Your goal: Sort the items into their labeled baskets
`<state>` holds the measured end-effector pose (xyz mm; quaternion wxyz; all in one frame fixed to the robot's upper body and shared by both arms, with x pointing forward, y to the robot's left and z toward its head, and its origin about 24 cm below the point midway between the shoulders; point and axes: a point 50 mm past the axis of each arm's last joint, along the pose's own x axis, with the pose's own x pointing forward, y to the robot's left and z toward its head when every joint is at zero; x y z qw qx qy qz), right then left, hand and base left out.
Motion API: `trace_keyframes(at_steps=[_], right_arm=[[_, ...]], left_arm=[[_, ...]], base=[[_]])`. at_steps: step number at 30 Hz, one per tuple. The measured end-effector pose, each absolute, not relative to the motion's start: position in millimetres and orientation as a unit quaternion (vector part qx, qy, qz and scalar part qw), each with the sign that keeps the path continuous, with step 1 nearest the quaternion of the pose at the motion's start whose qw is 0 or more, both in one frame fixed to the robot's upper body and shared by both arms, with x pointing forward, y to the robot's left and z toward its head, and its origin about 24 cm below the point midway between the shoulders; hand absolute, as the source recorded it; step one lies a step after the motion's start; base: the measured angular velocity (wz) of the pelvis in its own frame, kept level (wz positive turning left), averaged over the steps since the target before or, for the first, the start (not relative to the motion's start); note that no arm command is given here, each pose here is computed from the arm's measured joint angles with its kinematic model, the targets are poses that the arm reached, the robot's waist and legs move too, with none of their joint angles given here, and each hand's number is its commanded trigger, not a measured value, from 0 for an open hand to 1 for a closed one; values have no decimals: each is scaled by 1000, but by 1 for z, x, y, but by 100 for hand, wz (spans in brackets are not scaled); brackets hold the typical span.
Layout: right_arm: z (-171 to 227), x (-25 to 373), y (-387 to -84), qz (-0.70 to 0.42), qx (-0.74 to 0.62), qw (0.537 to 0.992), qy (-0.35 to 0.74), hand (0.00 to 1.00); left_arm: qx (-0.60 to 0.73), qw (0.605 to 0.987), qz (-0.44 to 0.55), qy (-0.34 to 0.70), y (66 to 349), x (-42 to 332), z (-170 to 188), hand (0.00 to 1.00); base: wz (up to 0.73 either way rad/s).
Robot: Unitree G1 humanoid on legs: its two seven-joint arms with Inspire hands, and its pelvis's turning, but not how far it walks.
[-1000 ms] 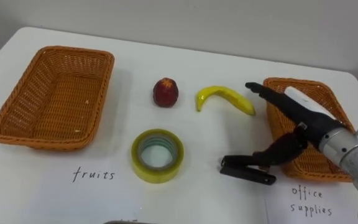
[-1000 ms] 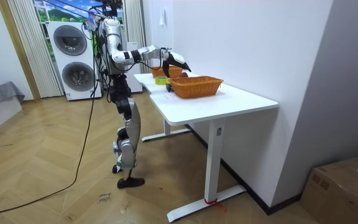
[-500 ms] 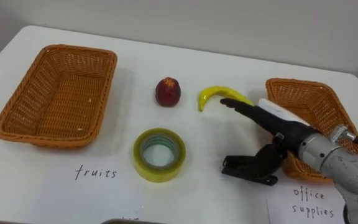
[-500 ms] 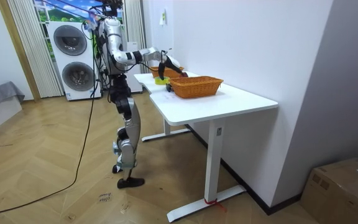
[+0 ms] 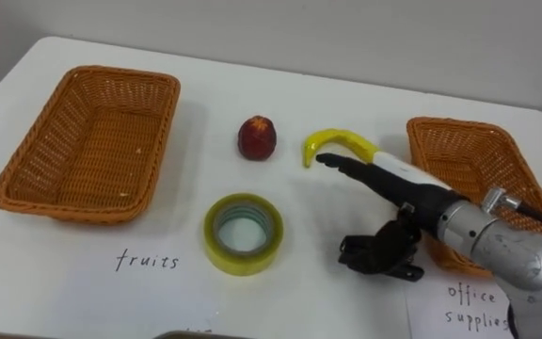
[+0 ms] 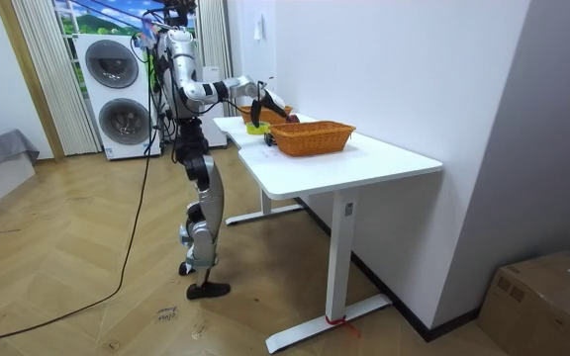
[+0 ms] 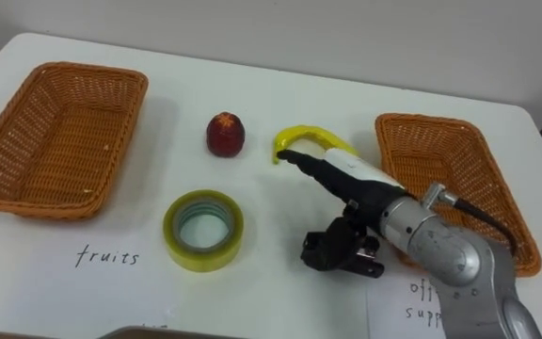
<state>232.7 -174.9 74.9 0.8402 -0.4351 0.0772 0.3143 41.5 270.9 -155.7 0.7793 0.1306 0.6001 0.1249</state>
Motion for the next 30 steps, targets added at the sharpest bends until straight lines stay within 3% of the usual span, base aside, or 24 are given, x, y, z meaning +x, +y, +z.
trace_keyframes(at_steps=[11,30], right_arm=[[62,227,-182,325,-499,788,157,0],[59,225,-187,326,-509,772,195,0]], left_arm=[[121,776,113,609,270,39,-157,0],[114,777,106,610,269,43,-157,0]], base=[[0],[0]])
